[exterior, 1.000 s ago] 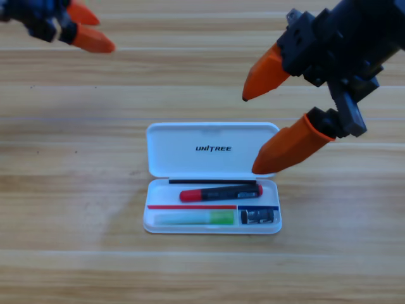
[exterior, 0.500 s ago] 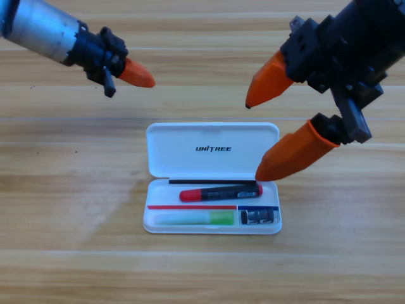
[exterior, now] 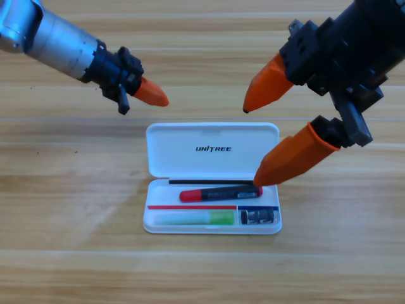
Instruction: Clean up eraser and pencils
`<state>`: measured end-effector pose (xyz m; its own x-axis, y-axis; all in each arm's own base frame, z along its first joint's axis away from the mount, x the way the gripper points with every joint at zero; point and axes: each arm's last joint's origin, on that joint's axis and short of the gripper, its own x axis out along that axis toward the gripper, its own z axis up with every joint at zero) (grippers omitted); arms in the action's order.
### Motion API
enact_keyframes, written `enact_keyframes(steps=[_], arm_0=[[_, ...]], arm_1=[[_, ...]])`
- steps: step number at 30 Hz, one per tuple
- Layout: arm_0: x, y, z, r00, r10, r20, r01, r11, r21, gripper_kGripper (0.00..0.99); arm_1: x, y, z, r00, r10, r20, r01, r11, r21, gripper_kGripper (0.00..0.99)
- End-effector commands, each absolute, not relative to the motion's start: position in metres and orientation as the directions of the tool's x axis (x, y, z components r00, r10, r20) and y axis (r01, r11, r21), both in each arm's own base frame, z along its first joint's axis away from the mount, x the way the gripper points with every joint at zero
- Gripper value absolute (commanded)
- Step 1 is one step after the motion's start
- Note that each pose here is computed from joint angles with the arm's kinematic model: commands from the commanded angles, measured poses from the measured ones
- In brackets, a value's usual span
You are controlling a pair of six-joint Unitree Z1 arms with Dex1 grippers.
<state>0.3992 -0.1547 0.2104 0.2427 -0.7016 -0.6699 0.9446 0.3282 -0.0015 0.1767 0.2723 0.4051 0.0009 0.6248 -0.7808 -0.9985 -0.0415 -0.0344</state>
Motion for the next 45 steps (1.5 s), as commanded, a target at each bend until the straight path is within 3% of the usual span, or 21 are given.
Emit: enact_keyframes(steps=[1,10,18,40,45], arm_0=[[0.401,-0.167,0.176,0.139,-0.727,-0.673,0.951,0.287,-0.113,0.0],[0.424,-0.178,0.157,-0.009,-0.762,-0.647,0.941,0.213,-0.264,0.0],[0.435,-0.184,0.134,-0.125,-0.777,-0.617,0.916,0.149,-0.373,0.0],[0.419,-0.19,0.135,-0.216,-0.775,-0.593,0.895,0.085,-0.438,0.0],[0.408,-0.194,0.145,-0.235,-0.77,-0.594,0.898,0.062,-0.435,0.0]], arm_1=[[0.176,0.259,0.408,0.009,0.641,-0.767,-0.999,-0.022,-0.029,0.93],[0.176,0.259,0.407,0.006,0.64,-0.768,-0.999,-0.023,-0.026,0.93],[0.176,0.259,0.406,0.005,0.639,-0.769,-0.999,-0.023,-0.025,0.93],[0.177,0.26,0.403,-0.001,0.634,-0.773,-1.0,-0.024,-0.019,0.93],[0.178,0.261,0.401,-0.005,0.631,-0.776,-1.0,-0.025,-0.014,0.93]])
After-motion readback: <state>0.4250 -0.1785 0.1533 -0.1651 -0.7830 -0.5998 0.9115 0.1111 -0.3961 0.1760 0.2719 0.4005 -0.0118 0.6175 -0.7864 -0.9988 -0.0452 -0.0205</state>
